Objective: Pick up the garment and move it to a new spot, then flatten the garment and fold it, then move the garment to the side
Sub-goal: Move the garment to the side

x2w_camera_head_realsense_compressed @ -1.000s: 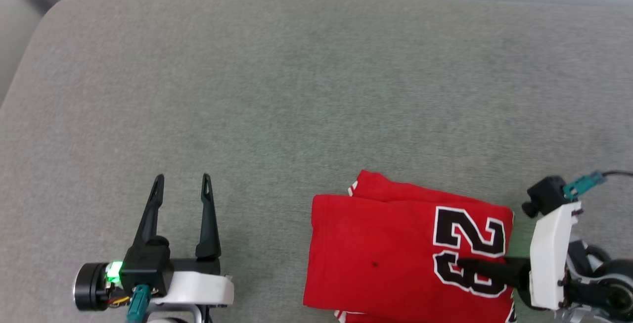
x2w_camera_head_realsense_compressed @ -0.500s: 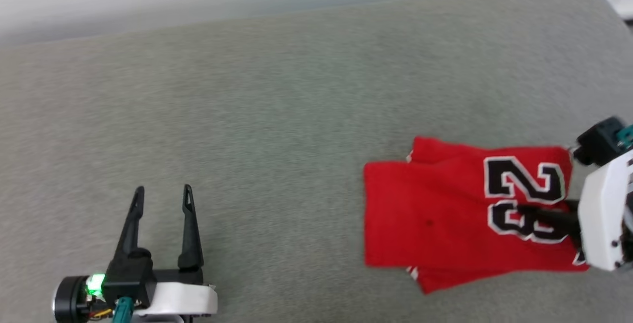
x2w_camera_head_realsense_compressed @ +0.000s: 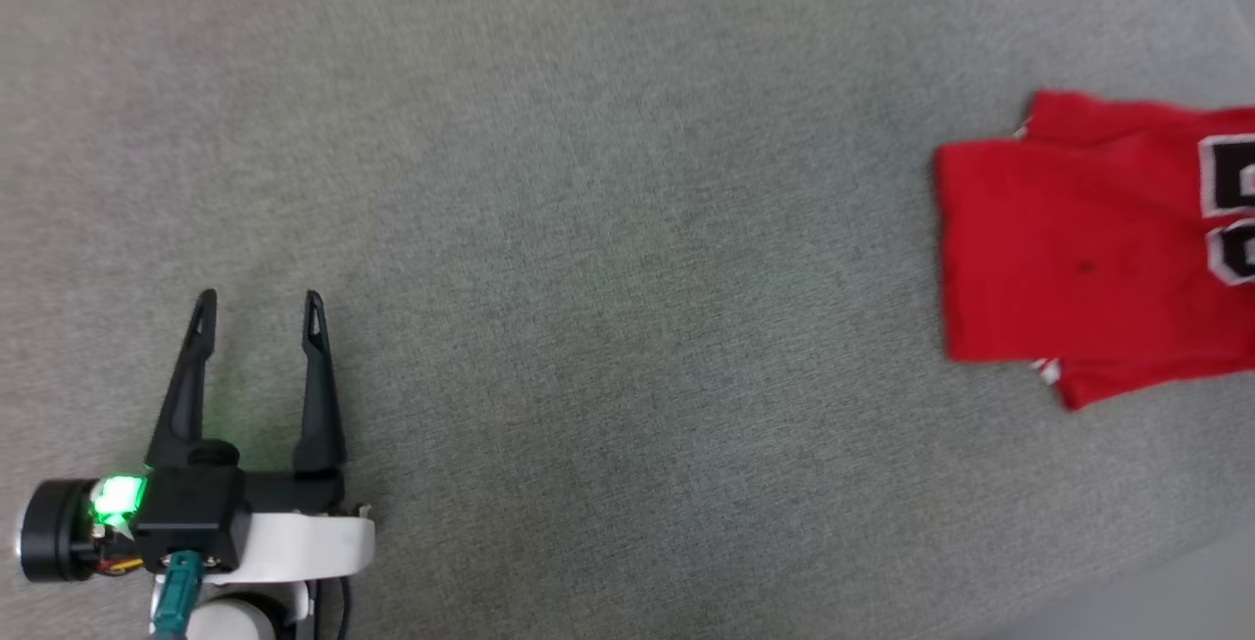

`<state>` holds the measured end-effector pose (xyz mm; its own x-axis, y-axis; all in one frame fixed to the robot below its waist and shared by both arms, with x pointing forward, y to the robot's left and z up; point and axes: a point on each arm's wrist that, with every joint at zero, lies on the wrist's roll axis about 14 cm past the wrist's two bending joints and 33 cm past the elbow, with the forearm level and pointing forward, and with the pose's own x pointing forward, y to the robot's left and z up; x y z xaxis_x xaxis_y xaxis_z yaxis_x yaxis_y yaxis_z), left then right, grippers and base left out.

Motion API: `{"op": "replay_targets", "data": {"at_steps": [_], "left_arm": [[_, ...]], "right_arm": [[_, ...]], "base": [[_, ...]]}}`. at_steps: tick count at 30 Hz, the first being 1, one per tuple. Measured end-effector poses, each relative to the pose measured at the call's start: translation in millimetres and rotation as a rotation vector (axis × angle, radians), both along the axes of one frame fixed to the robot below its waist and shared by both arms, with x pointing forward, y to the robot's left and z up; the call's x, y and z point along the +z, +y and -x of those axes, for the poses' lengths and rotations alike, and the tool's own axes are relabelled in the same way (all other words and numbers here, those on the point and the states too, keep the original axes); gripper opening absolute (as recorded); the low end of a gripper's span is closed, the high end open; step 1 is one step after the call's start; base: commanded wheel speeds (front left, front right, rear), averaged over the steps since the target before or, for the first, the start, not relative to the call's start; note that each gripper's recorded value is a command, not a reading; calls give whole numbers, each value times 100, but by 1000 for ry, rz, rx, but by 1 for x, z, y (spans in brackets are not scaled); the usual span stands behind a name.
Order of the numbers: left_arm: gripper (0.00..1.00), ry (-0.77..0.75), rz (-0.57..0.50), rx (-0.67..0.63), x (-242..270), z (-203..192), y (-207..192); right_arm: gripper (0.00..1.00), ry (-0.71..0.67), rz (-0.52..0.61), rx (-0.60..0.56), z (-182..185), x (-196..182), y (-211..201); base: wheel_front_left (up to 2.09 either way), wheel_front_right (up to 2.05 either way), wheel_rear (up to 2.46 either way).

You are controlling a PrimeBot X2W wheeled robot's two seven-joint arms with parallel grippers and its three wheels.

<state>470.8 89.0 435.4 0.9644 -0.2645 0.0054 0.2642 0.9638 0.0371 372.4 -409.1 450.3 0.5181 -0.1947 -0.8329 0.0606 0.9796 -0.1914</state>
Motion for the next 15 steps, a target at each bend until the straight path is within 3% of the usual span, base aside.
{"op": "replay_targets", "data": {"at_steps": [7,15], "left_arm": [[100,17,-6,4,-21,-16,4],[100,10,1,26,-32,-27,13]], "right_arm": [[0,10,125,-119,-16,-8,-52],[0,19,246,-174,-38,-18,-87]], "base": [[0,0,0],[0,0,0]]}}
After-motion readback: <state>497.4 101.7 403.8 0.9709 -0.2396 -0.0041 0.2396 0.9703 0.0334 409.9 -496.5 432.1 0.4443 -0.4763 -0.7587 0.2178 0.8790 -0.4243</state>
